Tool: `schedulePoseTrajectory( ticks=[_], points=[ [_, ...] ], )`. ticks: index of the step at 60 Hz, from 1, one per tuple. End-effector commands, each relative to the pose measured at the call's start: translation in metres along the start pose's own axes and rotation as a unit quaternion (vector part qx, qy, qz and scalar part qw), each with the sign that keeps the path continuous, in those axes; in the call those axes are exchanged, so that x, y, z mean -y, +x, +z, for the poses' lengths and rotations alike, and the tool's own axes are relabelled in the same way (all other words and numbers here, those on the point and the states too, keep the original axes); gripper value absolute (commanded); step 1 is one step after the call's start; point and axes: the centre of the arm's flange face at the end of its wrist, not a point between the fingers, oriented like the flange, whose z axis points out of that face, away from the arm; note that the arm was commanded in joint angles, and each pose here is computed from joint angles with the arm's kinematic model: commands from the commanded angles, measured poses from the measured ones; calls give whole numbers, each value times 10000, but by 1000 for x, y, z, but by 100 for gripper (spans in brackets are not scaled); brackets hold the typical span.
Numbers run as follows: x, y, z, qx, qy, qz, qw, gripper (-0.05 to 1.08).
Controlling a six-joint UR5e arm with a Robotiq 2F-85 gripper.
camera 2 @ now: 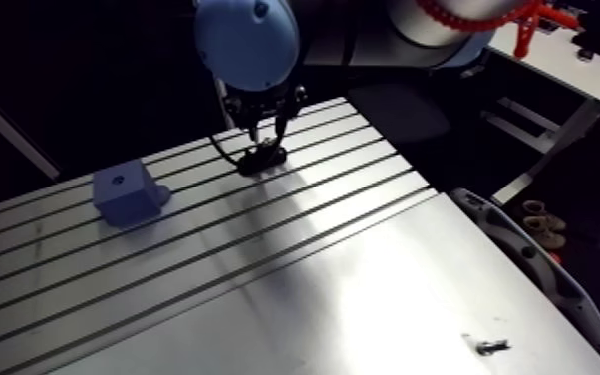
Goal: Pick up the M10 bolt and insert it into the hex recess until seated.
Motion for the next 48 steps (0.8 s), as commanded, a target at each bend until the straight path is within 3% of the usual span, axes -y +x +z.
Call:
schedulePoseTrajectory(
  ticks=[1,11,19,25,48],
  points=[
    [6,-4,4,39,32,56,10000,49],
    [7,-7,6,45,26,181,9998,49],
    [5,-6,2,-111,-112,153,9998,49],
    [4,-6,1,-109,-154,152,9997,49],
    [4,-5,3,-100,-137,153,9997,50]
  ],
)
